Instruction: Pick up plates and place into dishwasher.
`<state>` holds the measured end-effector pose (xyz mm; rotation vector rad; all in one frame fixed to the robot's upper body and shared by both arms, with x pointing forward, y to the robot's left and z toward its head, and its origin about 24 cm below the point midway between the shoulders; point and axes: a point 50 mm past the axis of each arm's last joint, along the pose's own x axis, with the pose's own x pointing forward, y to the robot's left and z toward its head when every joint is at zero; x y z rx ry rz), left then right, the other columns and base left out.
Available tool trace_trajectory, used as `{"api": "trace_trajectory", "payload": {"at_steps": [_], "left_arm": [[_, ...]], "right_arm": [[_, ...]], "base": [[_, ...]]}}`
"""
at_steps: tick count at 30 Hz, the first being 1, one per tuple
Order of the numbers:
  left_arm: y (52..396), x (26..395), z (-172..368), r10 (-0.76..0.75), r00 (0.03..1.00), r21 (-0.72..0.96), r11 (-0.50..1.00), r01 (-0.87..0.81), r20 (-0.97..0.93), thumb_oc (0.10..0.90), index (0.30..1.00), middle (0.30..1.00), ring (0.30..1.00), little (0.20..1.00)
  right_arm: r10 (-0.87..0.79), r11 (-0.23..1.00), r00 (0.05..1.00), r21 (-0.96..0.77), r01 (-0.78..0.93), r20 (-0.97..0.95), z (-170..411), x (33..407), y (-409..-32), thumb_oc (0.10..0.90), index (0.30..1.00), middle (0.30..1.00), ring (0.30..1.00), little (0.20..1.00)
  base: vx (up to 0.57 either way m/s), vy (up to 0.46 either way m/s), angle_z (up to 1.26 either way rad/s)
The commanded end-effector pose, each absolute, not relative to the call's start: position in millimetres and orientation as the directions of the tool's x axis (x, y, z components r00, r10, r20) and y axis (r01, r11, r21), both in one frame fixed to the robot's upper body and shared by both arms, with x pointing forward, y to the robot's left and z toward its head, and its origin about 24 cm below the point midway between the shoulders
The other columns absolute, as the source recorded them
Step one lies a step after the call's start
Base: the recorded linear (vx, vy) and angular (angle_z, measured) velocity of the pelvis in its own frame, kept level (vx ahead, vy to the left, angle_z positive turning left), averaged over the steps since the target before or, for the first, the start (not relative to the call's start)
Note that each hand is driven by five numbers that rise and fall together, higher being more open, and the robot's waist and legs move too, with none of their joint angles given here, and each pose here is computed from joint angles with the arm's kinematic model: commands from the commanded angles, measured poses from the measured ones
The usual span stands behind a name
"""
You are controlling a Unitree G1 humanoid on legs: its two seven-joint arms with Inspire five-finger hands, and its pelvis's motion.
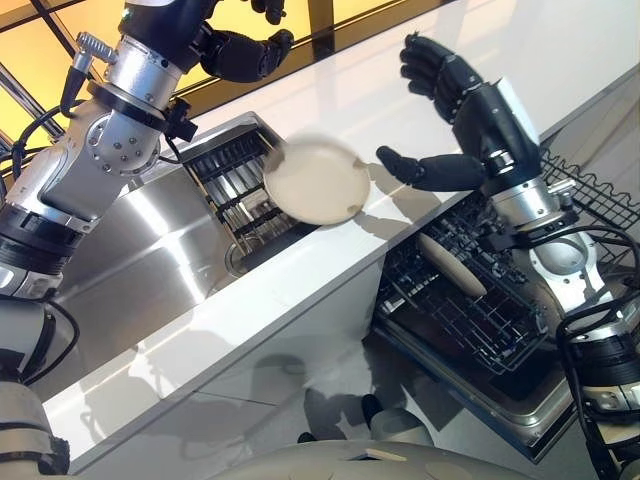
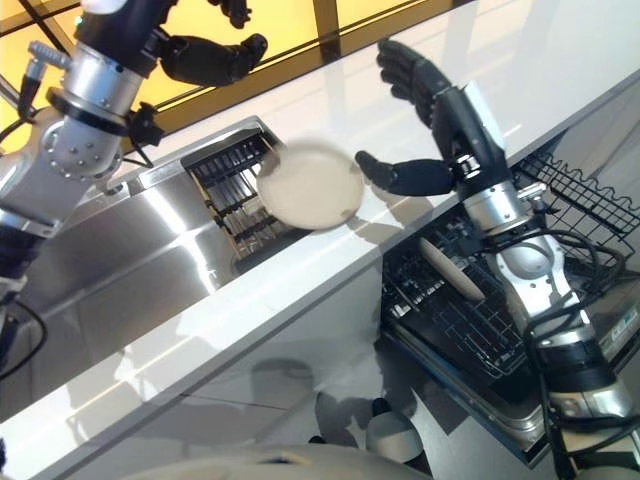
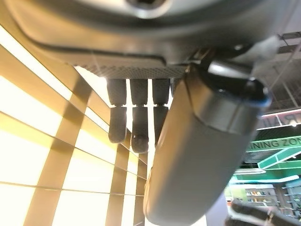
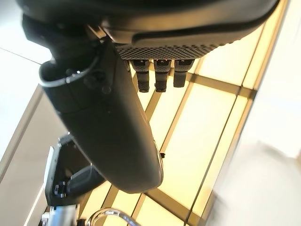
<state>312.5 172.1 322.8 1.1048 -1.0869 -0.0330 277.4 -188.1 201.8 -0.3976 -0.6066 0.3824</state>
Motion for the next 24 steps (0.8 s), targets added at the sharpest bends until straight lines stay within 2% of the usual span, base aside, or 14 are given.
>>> {"api": "trace_trajectory", "payload": {"at_steps": [1, 15, 16, 17, 24], "left_arm": [[181.8, 312.0, 371.5, -0.393, 0.442, 0.591, 0.580, -0.561, 0.806, 0.100, 0.300, 0.300, 0.300, 0.200], [185.8, 328.4, 364.9, -0.391, 0.530, 0.657, 0.506, -0.558, 0.752, 0.100, 0.300, 0.300, 0.300, 0.200], [186.6, 328.9, 364.3, -0.392, 0.536, 0.662, 0.500, -0.559, 0.748, 0.185, 0.373, 0.373, 0.373, 0.285], [191.4, 330.7, 362.8, -0.382, 0.567, 0.680, 0.486, -0.548, 0.730, 0.800, 0.900, 0.900, 0.900, 0.900], [207.8, 336.0, 347.6, -0.364, 0.637, 0.727, 0.448, -0.520, 0.680, 0.800, 0.900, 0.900, 0.900, 0.900]], "right_arm": [[0.476, 0.867, 0.580, -0.461, -0.187, 0.661, 254.7, 269.2, -178.3, 0.800, 0.900, 0.900, 0.900, 0.900], [0.438, 0.877, 0.607, -0.463, -0.128, 0.663, 251.1, 268.9, -187.9, 0.800, 0.900, 0.900, 0.900, 0.900], [0.436, 0.878, 0.608, -0.463, -0.124, 0.664, 250.9, 268.6, -188.6, 0.800, 0.900, 0.900, 0.900, 0.900], [0.429, 0.879, 0.611, -0.463, -0.114, 0.666, 250.7, 267.5, -191.4, 0.800, 0.900, 0.900, 0.900, 0.900], [0.414, 0.882, 0.617, -0.463, -0.089, 0.669, 251.7, 265.6, -199.0, 0.800, 0.900, 0.900, 0.900, 0.900]], "base": [[0.00, 0.000, 0.00], [0.00, 0.000, 0.00], [0.00, 0.000, 0.00], [0.00, 0.000, 0.00], [0.00, 0.000, 0.00]]}}
